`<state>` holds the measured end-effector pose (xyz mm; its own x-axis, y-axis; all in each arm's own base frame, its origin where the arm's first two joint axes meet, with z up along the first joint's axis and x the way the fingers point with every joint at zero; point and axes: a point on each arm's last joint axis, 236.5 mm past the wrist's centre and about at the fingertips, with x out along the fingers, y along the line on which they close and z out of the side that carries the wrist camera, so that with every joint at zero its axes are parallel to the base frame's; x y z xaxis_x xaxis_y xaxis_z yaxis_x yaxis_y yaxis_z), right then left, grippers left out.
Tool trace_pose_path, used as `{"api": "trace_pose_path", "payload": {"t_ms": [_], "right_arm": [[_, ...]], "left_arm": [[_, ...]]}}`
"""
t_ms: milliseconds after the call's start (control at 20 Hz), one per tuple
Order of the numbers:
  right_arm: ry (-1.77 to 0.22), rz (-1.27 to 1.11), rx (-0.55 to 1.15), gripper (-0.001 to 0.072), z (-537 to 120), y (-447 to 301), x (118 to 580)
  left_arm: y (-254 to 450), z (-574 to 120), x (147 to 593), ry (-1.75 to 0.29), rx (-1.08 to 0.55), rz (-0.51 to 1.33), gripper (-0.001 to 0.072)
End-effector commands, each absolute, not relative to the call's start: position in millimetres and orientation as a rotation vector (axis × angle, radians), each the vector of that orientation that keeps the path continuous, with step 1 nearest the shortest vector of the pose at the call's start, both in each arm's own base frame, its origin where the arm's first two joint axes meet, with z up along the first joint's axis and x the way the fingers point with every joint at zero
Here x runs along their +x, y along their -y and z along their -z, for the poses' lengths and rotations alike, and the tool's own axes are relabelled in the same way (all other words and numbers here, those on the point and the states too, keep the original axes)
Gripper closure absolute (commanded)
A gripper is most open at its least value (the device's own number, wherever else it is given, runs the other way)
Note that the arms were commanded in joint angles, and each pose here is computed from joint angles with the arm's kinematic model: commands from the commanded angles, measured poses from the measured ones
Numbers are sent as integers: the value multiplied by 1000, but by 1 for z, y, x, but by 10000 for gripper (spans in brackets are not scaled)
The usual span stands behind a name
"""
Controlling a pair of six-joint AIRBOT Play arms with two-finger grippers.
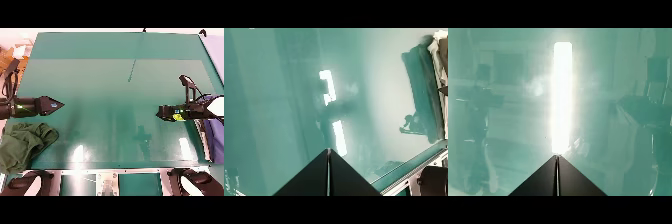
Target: Fold the shirts.
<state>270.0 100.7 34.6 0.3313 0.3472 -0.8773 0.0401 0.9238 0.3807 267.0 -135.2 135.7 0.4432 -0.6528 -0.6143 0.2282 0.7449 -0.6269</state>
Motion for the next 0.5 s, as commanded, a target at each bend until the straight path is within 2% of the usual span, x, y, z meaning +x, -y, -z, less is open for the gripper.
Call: {"api": "trace_pose_path", "payload": {"t_ms": [0, 100, 150, 300, 400, 450], "right_arm": [[-1224, -208, 364, 693, -35, -101, 270], [-1224, -208, 364, 693, -35, -101, 270], [-1224, -207, 365, 693, -35, -101, 270], [-1224, -208, 364, 693, -35, -101, 270], [-1224, -208, 364, 693, -35, -101, 270], [-1224, -208, 364, 694, -35, -101, 270]], "left_arm": [[135, -136, 267, -967, -498, 575, 685], [131, -128, 261, -1008, -484, 556, 686], [117, -112, 254, -1085, -474, 470, 686], [-5, -50, 215, -1342, -241, -109, 686], [-90, -48, 189, -1379, -53, -485, 673], [-111, -45, 179, -1393, 5, -577, 310]]}}
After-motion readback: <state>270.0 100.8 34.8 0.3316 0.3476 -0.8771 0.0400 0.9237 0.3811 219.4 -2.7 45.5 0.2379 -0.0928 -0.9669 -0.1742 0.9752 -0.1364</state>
